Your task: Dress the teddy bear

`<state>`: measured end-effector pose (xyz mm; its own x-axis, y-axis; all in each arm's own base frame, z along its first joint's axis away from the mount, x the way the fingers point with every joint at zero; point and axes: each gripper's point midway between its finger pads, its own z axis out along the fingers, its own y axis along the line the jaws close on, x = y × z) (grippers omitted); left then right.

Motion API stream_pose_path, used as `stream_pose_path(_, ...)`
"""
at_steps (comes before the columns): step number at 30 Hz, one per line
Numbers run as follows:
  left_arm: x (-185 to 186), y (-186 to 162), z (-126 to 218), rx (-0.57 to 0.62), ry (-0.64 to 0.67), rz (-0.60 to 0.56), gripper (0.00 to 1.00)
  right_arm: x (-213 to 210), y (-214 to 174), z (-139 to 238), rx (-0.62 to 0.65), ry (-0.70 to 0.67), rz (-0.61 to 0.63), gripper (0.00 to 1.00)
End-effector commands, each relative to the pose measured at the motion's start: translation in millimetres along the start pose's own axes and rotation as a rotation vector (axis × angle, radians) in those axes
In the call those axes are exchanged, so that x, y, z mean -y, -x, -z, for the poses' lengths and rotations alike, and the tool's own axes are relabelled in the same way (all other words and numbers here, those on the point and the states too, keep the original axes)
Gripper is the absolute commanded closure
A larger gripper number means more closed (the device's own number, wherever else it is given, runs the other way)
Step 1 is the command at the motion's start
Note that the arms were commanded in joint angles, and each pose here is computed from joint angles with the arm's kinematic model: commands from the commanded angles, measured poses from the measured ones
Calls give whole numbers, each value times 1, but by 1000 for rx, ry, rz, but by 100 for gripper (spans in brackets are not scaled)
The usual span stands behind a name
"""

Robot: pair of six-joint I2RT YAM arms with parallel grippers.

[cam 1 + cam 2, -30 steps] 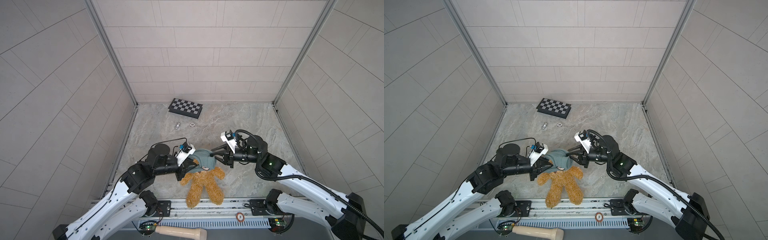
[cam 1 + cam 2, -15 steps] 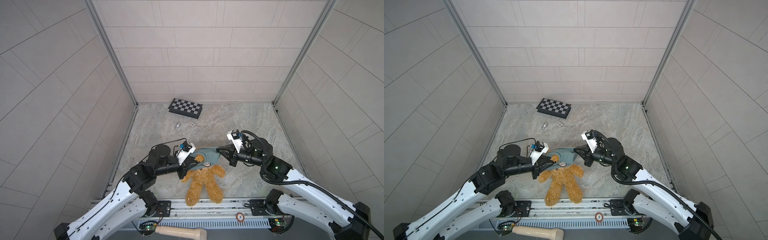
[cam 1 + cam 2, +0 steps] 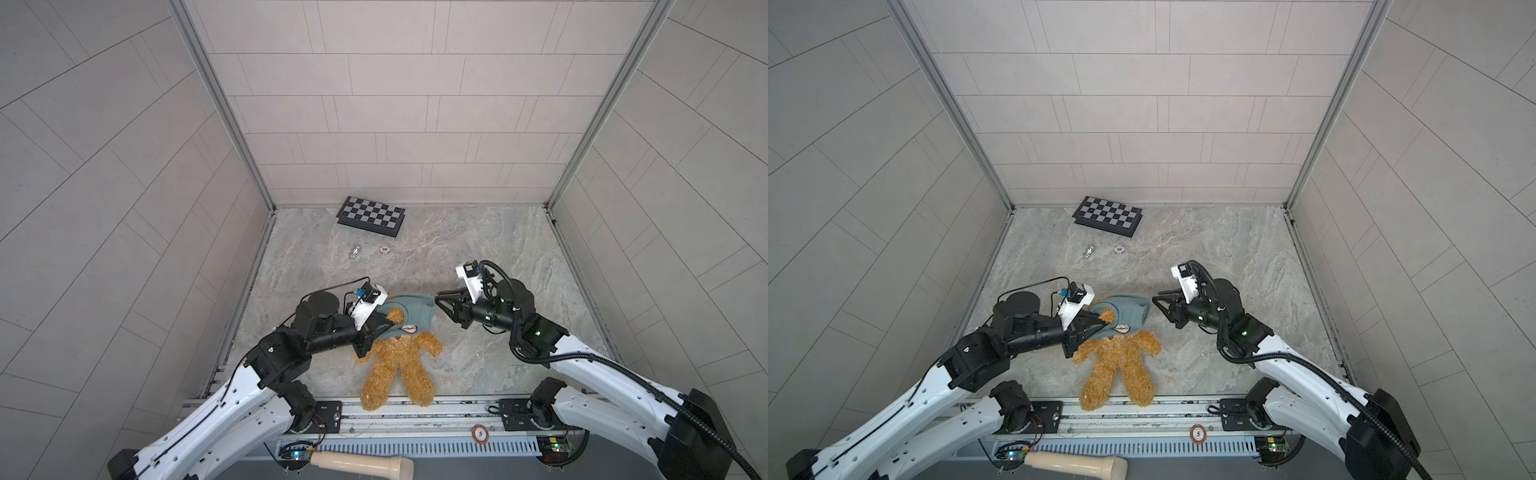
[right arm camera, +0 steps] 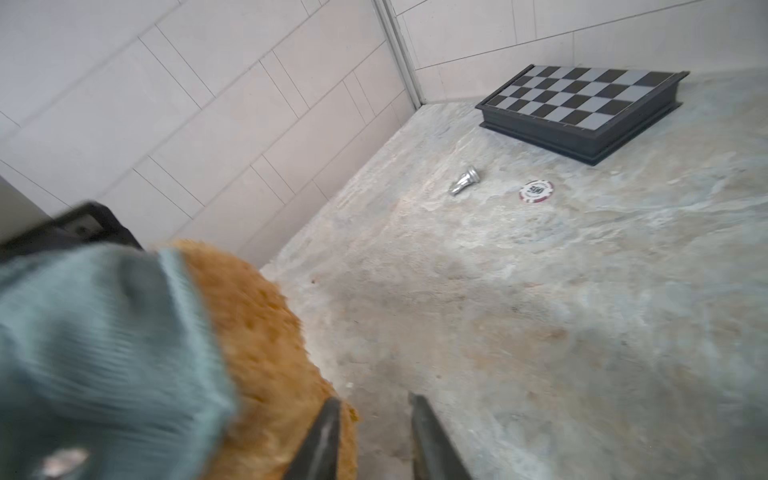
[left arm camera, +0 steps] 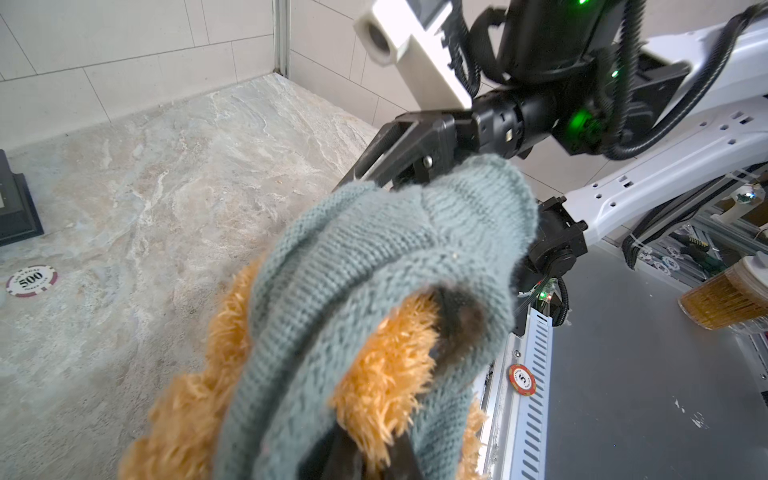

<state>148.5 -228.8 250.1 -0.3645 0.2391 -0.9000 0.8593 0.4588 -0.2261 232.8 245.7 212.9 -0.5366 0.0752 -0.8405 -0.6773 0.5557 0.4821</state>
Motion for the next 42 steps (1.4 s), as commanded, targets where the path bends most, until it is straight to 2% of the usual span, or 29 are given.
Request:
stream_pose_path(1,2,15,1,54,-5,-7,100,-35,27,16,155,139,60,43)
stream_pose_path(3,2,18,1,63,-5,-5,100,-42,26,21,181,172,84,29)
stream_pose_path(6,2,26,3,100,1,11,100,-60,22,21,175,264,130,2)
stream_pose_path(12,1,36,3,155,0,48,100,-82,19,21,180,360,201,1)
stream_pose_path(17,7,39,2,168,-43,52,100,-68,23,9,178,292,148,1)
stream_pose_path(24,16,41,-2,176,-105,56,100,-86,34,-12,172,412,132,1)
stream_pose_path(27,16,40,-4,171,-108,58,100,-95,44,-11,220,467,123,1)
stream_pose_path(28,16,38,-5,167,-108,59,100,-96,46,-10,231,479,115,2)
stream_pose_path(29,15,37,-6,160,-107,61,100,-99,49,-9,249,494,114,10)
stream_pose_path(33,14,35,-8,149,-101,60,100,-103,46,-12,240,529,120,54)
stream_pose_path(37,9,35,-4,132,-57,52,100,-97,36,-14,214,501,153,85)
stream_pose_path(38,7,35,-3,123,-43,49,100,-96,35,-14,203,490,170,98)
stream_pose_path(39,6,35,-3,113,-33,46,99,-95,31,-15,181,474,185,100)
stream_pose_path(42,4,37,-1,98,-14,39,68,-91,23,-15,120,429,253,100)
